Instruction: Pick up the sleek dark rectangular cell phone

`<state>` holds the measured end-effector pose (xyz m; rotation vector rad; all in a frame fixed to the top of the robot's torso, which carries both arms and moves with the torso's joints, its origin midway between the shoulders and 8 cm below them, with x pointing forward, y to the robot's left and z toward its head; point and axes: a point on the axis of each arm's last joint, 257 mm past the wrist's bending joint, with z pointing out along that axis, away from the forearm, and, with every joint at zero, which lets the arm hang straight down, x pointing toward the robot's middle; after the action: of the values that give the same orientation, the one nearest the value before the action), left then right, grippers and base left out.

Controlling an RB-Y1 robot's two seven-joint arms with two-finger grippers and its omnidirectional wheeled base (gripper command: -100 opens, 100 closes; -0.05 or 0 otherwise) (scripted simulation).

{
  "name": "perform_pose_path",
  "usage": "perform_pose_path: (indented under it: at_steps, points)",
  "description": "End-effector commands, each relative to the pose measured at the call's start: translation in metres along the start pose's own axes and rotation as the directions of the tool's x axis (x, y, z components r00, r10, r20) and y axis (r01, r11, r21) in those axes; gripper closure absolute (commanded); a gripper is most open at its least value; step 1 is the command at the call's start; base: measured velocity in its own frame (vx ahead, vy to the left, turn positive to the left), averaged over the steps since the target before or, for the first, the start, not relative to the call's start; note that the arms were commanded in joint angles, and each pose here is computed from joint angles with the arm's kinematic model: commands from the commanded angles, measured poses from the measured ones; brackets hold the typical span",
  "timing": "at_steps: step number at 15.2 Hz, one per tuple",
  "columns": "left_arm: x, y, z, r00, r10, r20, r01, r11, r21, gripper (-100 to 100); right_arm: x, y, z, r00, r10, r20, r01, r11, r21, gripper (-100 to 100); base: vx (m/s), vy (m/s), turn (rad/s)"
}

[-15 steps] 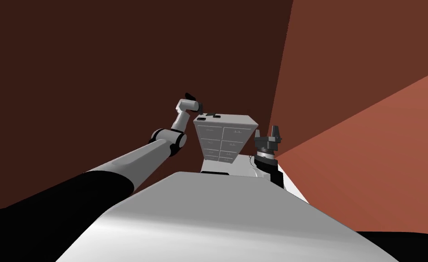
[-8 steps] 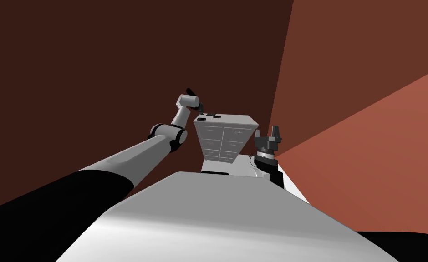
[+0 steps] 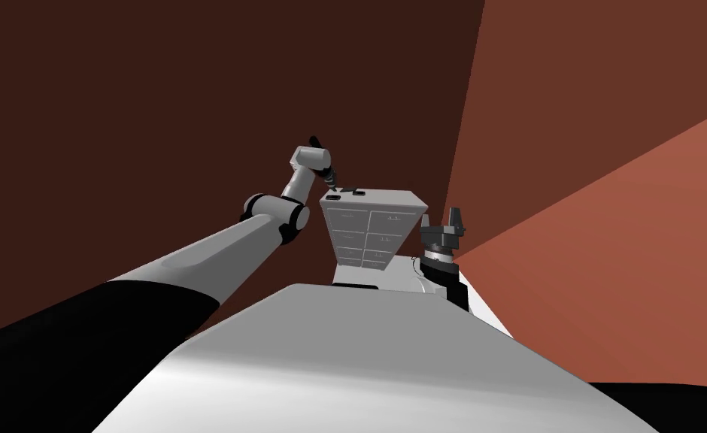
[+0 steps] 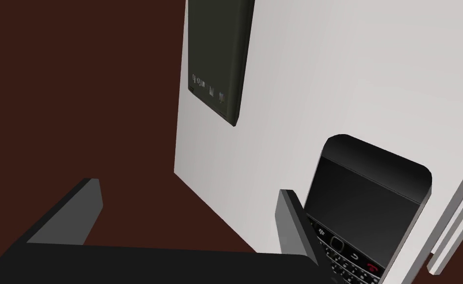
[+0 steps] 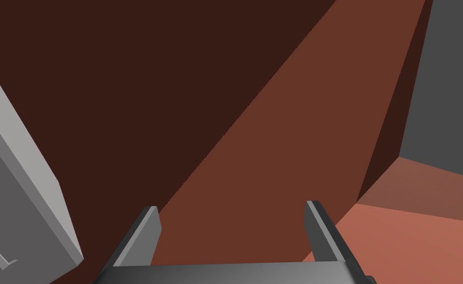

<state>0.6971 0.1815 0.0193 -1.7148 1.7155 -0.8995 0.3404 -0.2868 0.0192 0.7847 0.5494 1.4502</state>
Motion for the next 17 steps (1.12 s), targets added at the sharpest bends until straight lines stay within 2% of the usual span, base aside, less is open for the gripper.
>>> perform_pose_path:
  at_steps: [1, 2, 3, 5, 6, 8, 9, 10, 12, 17]
  points:
    - [-0.001, 0.012, -0.001, 1.000, -0.008, 0.012, 0.009, 0.998, -0.060, -100, 0.000, 0.000, 0.000, 1.000, 0.000, 0.000, 0.000, 1.000, 0.000, 0, 0.020, 0.017, -0.015]
    - [-0.001, 0.012, -0.001, 1.000, -0.008, 0.013, 0.009, 0.998, -0.062, -100, 0.000, 0.000, 0.000, 1.000, 0.000, 0.000, 0.000, 1.000, 0.000, 0, 0.012, 0.011, 0.000]
    - [0.004, 0.012, -0.009, 1.000, -0.016, 0.015, 0.017, 0.995, -0.094, -100, 0.000, 0.000, 0.000, 1.000, 0.000, 0.000, 0.000, 1.000, 0.000, 0, 0.021, 0.015, -0.019]
    - [0.000, 0.023, -0.008, 0.999, -0.021, 0.027, 0.024, 0.990, -0.138, -100, 0.000, 0.000, 0.000, 1.000, 0.000, 0.000, 0.000, 1.000, 0.000, 0, 0.025, 0.019, -0.024]
    - [0.006, 0.020, -0.016, 0.999, -0.030, 0.028, 0.034, 0.987, -0.160, -100, 0.000, 0.000, 0.000, 1.000, 0.000, 0.000, 0.000, 1.000, 0.000, 0, 0.028, 0.021, -0.024]
    - [0.001, 0.034, -0.015, 0.999, -0.032, 0.043, 0.040, 0.976, -0.213, -100, 0.000, 0.000, 0.000, 1.000, 0.000, 0.000, 0.000, 1.000, 0.000, 0, 0.030, 0.021, -0.019]
    - [0.007, 0.031, -0.024, 0.998, -0.039, 0.044, 0.048, 0.972, -0.230, -100, 0.000, 0.000, 0.000, 1.000, 0.000, 0.000, 0.000, 1.000, 0.000, 0, 0.036, 0.021, -0.025]
    - [0.003, 0.042, -0.022, 0.998, -0.042, 0.055, 0.056, 0.963, -0.265, -100, 0.000, 0.000, 0.000, 1.000, 0.000, 0.000, 0.000, 1.000, 0.000, 0, 0.042, 0.022, -0.029]
    - [0.002, 0.047, -0.024, 0.997, -0.041, 0.060, 0.056, 0.957, -0.285, -100, 0.000, 0.000, 0.000, 1.000, 0.000, 0.000, 0.000, 1.000, 0.000, 0, 0.022, 0.008, -0.003]
    - [0.003, 0.070, -0.040, 0.994, -0.054, 0.094, 0.088, 0.910, -0.406, -100, 0.000, 0.000, 0.000, 1.000, 0.000, 0.000, 0.000, 1.000, 0.000, 0, 0.041, 0.009, -0.024]
